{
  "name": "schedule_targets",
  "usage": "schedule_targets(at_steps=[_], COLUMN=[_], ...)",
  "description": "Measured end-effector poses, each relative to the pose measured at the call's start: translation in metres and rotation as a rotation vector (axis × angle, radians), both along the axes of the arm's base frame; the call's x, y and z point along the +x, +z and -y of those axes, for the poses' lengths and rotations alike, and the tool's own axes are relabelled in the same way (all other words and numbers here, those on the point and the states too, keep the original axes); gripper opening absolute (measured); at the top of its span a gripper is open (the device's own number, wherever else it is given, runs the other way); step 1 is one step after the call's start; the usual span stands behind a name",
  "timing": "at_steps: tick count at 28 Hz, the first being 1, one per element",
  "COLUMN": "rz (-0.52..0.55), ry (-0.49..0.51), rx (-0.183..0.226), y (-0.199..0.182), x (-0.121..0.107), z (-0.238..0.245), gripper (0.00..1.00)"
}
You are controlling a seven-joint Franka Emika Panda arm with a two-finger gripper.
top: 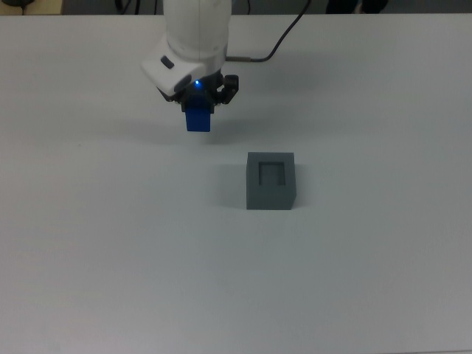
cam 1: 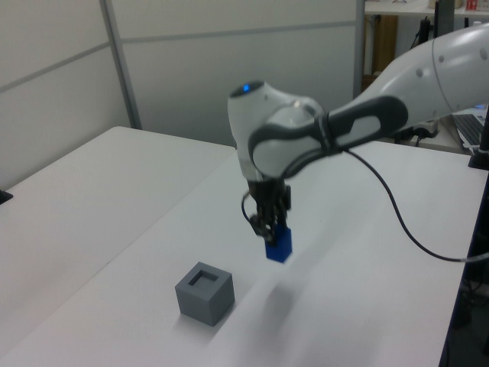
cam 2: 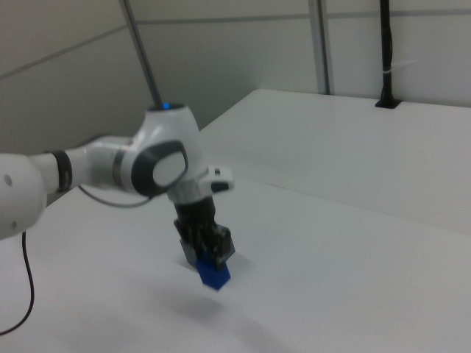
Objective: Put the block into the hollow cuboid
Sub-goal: 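Lift the blue block and carry it toward the grey hollow cube, then lower the blue block into the opening of the grey cube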
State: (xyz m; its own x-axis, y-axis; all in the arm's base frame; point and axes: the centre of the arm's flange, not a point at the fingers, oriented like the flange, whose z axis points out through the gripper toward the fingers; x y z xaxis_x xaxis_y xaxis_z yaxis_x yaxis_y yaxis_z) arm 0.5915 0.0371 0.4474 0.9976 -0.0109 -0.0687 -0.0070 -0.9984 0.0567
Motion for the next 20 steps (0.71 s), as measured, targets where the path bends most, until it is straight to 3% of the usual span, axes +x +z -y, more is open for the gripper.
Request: schedule_targets(at_steps=[6, 9, 20], rz=[0.113, 0.140, 0.136], ry=[-0.009, 0.002, 0.057], rx=[0.044, 0.048, 0.042], y=[0.059, 0.068, 0.019], x=[0.023, 0.035, 0.074], z=[-0.006, -0.015, -0.090], gripper=[0.51, 0.51, 0.51])
